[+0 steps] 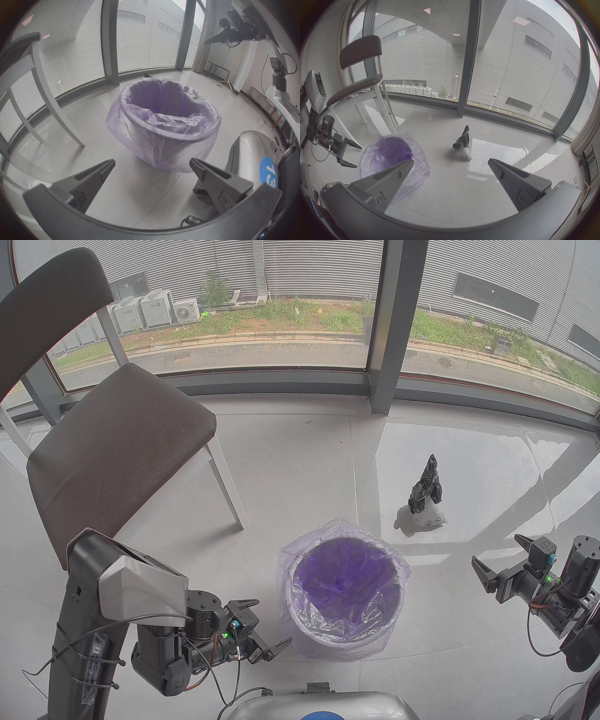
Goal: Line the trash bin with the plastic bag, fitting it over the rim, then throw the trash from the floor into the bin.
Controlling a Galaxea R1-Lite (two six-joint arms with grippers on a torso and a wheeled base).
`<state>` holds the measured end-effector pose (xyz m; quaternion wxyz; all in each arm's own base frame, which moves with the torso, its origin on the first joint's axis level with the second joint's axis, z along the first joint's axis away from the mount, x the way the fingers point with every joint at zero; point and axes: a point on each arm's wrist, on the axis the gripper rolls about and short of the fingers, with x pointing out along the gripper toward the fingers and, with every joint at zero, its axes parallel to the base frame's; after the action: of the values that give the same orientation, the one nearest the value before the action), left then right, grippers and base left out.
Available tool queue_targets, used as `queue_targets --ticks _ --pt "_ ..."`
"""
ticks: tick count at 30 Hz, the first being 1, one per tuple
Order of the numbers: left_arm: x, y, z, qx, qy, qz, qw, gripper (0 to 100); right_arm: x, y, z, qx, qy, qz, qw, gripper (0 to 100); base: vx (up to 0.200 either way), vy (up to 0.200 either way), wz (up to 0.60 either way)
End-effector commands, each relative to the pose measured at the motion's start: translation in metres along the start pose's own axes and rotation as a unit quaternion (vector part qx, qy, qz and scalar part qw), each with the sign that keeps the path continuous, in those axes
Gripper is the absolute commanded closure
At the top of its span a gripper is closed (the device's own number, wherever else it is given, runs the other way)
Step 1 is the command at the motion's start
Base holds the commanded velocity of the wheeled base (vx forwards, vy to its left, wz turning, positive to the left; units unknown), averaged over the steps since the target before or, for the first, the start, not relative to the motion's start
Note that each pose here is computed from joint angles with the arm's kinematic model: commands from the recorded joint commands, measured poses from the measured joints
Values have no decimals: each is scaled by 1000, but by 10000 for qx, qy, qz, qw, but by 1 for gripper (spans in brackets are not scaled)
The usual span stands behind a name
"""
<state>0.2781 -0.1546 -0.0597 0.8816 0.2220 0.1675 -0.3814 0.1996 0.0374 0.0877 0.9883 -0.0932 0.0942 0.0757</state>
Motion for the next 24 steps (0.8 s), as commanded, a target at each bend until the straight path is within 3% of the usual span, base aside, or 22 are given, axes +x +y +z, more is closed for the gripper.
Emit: queue_targets --ticks 1,10,15,16,24 --pt "19 -4 -10 26 144 -156 9998 0 -6 3 3 -10 -111 74 9999 0 0 0 0" --pt "41 -8 4 161 -212 -451 9986 0 -6 4 2 -15 -108 97 9999 0 0 0 0" --pt "47 -5 0 129 -159 -430 9989 0 -6 4 3 -7 -116 104 9999 0 0 0 0" --pt "47 -5 0 124 -138 -439 9989 100 -6 4 3 -7 -116 104 9999 0 0 0 0" --pt "52 12 0 64 -230 -206 9995 100 -6 4 2 -9 -86 109 9999 0 0 0 0"
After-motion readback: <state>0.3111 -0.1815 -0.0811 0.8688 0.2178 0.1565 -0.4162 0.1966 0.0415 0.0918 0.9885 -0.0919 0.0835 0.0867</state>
